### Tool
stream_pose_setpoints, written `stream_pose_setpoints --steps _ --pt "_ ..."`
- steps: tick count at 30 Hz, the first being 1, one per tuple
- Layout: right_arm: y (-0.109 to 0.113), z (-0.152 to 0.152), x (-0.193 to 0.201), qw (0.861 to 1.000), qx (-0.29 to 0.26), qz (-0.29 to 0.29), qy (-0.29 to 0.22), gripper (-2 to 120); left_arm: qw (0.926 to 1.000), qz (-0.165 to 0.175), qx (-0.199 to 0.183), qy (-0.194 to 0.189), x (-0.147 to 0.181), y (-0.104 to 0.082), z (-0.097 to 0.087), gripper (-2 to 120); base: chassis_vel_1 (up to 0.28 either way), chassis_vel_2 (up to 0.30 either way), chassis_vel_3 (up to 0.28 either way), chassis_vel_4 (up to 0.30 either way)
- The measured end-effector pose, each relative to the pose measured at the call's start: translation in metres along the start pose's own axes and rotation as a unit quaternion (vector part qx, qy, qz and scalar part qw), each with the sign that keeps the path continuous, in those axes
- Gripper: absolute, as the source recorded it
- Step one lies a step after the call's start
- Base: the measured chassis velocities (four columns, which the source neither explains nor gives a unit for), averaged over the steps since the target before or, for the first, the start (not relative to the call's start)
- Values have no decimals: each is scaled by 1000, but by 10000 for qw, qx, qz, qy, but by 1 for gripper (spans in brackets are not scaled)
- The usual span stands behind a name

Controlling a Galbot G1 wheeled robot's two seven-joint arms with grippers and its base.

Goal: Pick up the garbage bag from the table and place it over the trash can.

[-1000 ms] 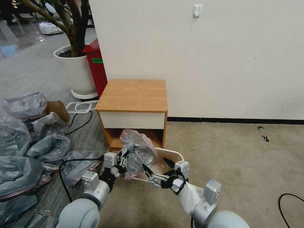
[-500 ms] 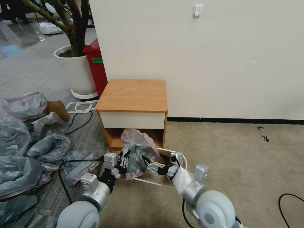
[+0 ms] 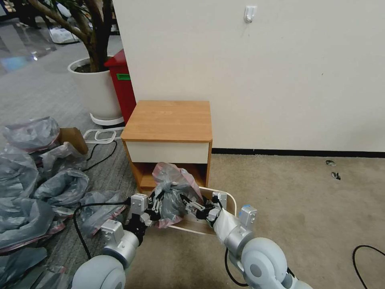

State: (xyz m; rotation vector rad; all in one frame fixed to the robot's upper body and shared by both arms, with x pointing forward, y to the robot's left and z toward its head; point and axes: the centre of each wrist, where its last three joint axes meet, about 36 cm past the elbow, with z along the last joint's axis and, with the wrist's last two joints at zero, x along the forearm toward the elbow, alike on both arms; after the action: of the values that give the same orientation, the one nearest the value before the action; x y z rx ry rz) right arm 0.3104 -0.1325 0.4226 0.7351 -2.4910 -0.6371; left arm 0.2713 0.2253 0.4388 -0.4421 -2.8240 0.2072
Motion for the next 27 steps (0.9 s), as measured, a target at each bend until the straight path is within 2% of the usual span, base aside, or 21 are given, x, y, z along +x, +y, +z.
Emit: stream_pose_setpoints --steps 4,5,8,10,13,22,27 --pt "0 1 0 10000 50 10 -20 30 10000 -16 25 -5 0 1 0 10 0 0 0 0" --pt "0 1 0 10000 50 10 -20 30 10000 -16 25 -5 0 1 0 10 0 0 0 0" --pt "1 2 1 10000 65 9 -33 16 10000 -26 60 -13 0 2 -1 10 0 0 0 0" --pt "1 2 1 10000 69 7 -42 13 10000 -30 62 -21 -1 2 -1 10 0 0 0 0" --pt "2 2 3 9999 88 -13 -72 0 10000 -55 59 -40 -2 4 -2 10 0 0 0 0" --pt "12 -6 23 9992 259 -231 -181 0 10000 -74 -27 21 -3 9 -1 10 0 0 0 0" --pt "14 -21 33 9983 364 -329 -322 0 9999 -37 -146 83 -2 10 0 10 0 0 0 0"
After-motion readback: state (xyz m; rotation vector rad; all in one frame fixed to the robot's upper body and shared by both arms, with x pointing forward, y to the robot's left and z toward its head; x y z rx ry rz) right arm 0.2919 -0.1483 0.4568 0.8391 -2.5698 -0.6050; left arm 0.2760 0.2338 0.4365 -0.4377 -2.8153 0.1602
